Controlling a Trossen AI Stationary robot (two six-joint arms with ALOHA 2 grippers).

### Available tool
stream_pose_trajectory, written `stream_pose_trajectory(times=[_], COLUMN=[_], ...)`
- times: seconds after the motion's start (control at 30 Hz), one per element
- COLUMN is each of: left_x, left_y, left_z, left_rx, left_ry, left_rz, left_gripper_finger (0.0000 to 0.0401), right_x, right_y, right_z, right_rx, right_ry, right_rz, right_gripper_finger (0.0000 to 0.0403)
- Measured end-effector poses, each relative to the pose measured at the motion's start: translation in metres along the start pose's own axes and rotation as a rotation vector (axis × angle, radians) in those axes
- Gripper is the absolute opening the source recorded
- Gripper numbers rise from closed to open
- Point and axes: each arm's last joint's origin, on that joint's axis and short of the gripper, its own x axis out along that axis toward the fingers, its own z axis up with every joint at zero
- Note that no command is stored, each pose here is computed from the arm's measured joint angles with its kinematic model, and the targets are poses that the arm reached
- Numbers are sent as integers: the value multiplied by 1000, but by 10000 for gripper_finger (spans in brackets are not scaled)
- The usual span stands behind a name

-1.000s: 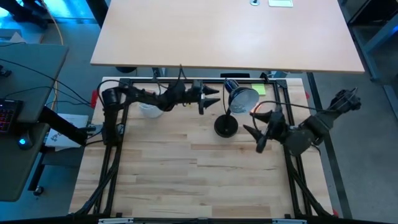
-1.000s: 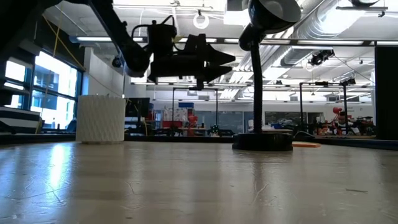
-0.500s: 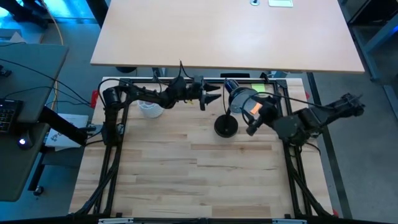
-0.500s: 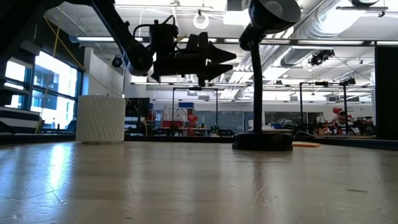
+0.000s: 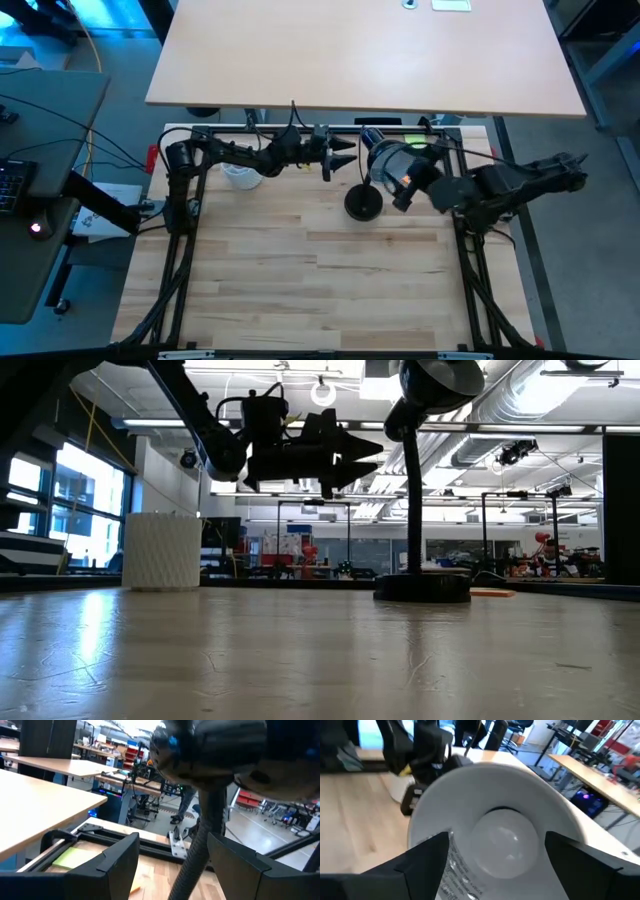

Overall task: Screw lightbulb
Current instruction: Insert the light bulb into the desk lamp

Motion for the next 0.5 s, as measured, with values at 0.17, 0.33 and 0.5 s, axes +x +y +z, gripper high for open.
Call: stream_pose_trajectory(times=[0.17,0.33,0.5], left_x=[0,1,1], left_y=[-3,-6,-6], left_z=[5,7,7], left_rx=[-3,-2,-13], left_ry=[-49,-73,-77], left_rz=[-26,-44,-45], left_gripper_finger=[229,229,229], right_x=[15,23,28], right_y=[15,15,8], right_z=[4,14,16], right_rx=[-138,-186,-165], right_ry=[28,98,220], right_rz=[-91,-139,-132], right_gripper_finger=[330,330,330])
